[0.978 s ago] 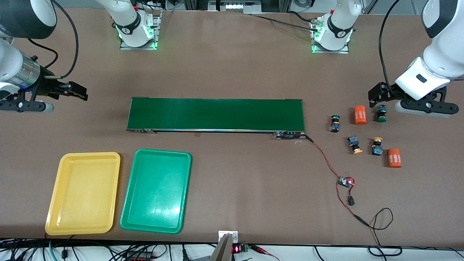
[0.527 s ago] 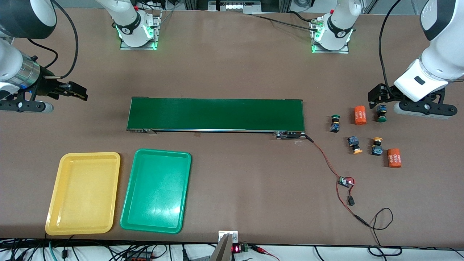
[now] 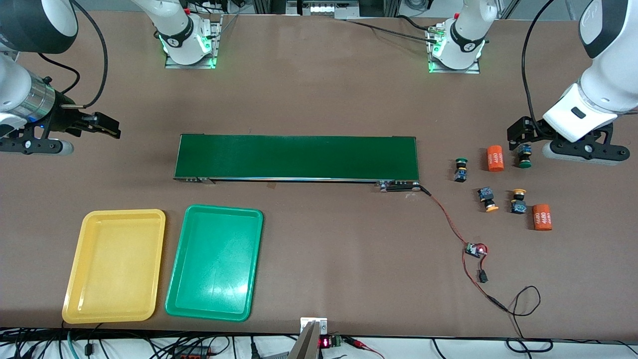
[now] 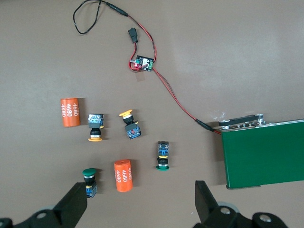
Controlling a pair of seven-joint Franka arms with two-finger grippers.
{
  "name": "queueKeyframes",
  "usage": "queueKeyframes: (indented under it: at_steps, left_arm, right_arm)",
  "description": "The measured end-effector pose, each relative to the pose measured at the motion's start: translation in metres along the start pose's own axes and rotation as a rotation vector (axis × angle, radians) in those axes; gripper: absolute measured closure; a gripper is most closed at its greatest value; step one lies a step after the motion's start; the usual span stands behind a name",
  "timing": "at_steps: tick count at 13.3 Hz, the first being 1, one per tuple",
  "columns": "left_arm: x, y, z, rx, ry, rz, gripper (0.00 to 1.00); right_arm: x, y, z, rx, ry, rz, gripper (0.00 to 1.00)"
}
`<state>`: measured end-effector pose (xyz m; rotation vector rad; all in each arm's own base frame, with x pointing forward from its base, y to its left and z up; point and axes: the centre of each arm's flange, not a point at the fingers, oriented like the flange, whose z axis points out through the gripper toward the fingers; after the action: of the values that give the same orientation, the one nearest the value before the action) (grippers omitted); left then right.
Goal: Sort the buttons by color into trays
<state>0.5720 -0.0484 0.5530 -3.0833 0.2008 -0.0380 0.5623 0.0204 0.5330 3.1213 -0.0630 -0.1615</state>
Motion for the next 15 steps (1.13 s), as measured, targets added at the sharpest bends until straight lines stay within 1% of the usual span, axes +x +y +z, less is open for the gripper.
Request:
queueKeyframes:
  at_steps: [6,9,11,13,15]
  left_arm:
    - [0.001,-0.001,0.002,0.000,-0.003,-0.001,0.00]
    - [0.001,-0.001,0.002,-0.001,-0.004,-0.002,0.00]
    - [0.002,-0.001,0.006,-0.001,-0.009,-0.002,0.00]
    - [0.008,-0.003,0.024,-0.006,-0.041,-0.004,0.00]
    - [0.017,-0.009,0.058,-0.015,-0.100,-0.011,0.00]
  right_arm:
    - [-0.001,-0.006,0.000,-0.002,0.000,-0.011,0.00]
    - [-0.002,-0.017,0.000,-0.032,0.003,-0.039,0.00]
    - [-0.002,-0.022,0.000,-0.038,0.003,-0.049,0.00]
    - [-0.002,-0.022,0.001,-0.038,0.002,-0.049,0.00]
    - [-0.002,-0.022,0.001,-0.039,0.001,-0.048,0.00]
